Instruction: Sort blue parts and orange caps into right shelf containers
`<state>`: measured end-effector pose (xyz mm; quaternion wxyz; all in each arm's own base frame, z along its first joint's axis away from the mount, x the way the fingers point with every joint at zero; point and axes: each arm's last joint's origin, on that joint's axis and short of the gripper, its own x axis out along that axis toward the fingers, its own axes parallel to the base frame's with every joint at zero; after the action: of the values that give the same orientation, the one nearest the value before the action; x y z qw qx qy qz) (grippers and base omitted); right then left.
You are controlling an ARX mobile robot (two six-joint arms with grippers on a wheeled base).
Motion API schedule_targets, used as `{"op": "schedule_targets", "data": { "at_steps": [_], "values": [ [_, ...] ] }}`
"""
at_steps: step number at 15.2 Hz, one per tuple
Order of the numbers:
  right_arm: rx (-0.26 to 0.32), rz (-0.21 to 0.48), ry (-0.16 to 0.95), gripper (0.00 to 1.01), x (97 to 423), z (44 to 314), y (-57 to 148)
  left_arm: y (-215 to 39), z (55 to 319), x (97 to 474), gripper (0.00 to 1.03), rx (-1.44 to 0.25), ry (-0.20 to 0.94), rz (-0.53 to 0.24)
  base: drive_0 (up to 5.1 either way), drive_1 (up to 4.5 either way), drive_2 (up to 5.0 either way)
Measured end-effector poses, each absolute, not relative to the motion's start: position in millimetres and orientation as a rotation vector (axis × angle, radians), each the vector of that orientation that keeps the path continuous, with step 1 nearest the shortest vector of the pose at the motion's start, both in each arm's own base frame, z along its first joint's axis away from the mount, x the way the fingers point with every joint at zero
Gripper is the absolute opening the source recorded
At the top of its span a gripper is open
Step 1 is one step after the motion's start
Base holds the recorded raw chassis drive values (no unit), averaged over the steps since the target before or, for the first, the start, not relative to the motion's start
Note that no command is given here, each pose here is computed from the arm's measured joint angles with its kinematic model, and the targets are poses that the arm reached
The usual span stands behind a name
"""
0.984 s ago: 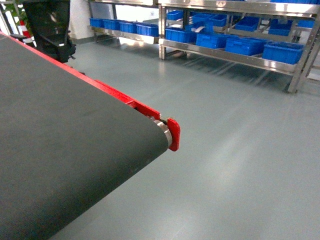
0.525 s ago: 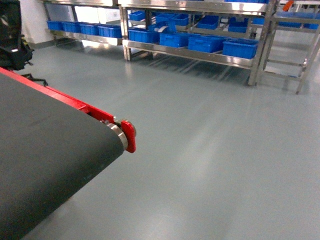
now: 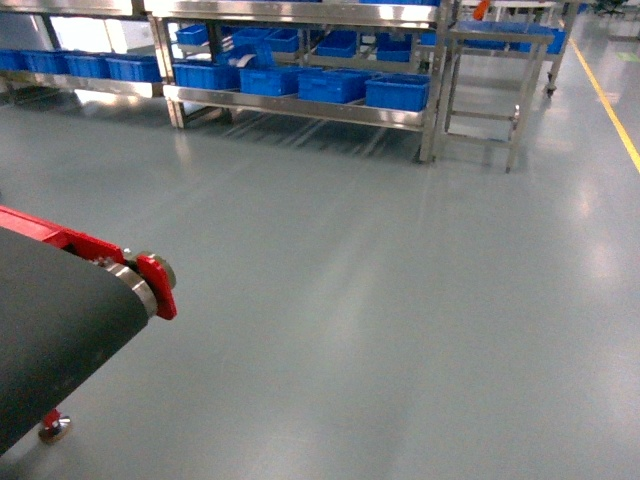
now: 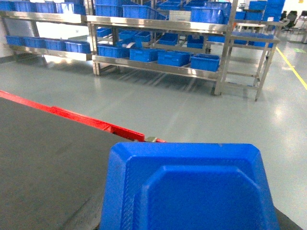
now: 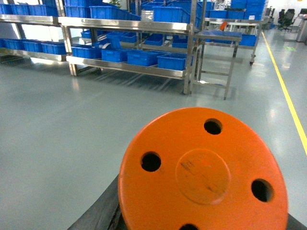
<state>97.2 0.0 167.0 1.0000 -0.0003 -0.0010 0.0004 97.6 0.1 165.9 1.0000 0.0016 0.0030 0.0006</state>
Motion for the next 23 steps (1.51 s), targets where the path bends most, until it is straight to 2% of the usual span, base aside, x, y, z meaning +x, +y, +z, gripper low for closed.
{"op": "schedule_targets", "data": {
  "at_steps": [15,23],
  "values": [
    [-0.001,0.000,-0.002,0.43,97.2,167.0,0.0,0.1,165.8,97.6,0.41,0.003,0.006,0.001,-1.6,-1.56,-1.6],
    [-0.001,0.000,-0.001,0.43,97.2,166.9,0.0,-0.1,165.8,97.6,0.41,0.003,0.006,-0.002,0.0,4.36,-4.3]
  ]
}}
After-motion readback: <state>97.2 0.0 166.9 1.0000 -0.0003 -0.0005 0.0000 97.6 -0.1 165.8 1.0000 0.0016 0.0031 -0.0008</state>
